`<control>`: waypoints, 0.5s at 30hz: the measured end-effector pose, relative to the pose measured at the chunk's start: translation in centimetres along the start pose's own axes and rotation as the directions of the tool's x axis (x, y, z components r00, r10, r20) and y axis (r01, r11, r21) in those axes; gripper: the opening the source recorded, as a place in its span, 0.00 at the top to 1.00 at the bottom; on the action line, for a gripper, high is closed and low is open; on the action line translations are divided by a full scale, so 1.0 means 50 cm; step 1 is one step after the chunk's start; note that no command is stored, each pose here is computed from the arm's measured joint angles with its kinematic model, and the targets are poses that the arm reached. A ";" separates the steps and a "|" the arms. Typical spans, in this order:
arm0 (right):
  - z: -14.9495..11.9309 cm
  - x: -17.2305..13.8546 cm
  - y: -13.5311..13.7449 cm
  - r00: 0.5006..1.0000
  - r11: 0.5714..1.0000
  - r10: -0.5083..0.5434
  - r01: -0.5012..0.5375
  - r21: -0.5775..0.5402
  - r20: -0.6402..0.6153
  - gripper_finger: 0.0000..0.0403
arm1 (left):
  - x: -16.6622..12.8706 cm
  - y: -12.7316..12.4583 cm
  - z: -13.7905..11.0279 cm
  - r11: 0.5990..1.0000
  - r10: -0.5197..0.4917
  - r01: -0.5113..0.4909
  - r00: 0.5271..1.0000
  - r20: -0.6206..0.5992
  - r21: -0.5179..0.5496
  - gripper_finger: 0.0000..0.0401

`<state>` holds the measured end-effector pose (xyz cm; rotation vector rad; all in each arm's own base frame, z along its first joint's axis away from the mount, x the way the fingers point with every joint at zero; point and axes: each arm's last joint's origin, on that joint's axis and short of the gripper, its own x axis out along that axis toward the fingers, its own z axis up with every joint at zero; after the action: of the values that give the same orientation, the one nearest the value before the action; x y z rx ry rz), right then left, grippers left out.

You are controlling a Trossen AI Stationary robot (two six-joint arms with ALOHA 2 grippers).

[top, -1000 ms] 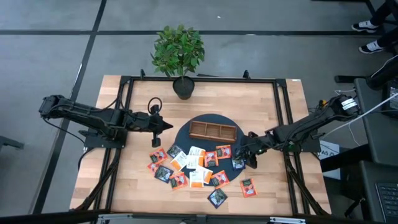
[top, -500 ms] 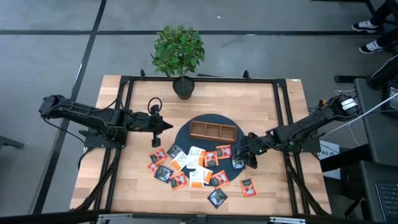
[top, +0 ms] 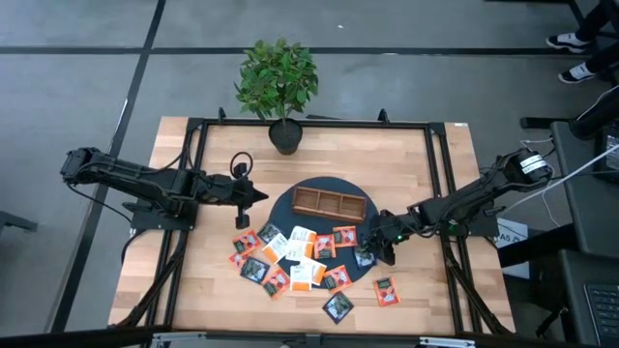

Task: Pick & Place Tea
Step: Put the violet tea bag into the right side of the wooden organizer

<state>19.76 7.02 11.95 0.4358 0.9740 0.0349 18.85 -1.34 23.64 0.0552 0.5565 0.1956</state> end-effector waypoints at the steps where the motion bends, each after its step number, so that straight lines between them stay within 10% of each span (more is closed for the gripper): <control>1: 0.001 0.000 0.001 1.000 1.000 0.008 -0.008 0.010 0.000 0.45 | 0.000 0.000 0.000 1.000 0.000 0.000 1.000 0.000 0.000 0.99; 15: 0.009 0.000 0.011 0.995 0.994 0.095 -0.096 0.045 0.021 0.51 | 0.000 0.000 0.000 1.000 0.000 0.000 1.000 0.000 0.000 0.99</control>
<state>20.20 7.38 12.36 0.5247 0.9360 0.0947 18.85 -1.34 23.63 0.0552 0.5565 0.1957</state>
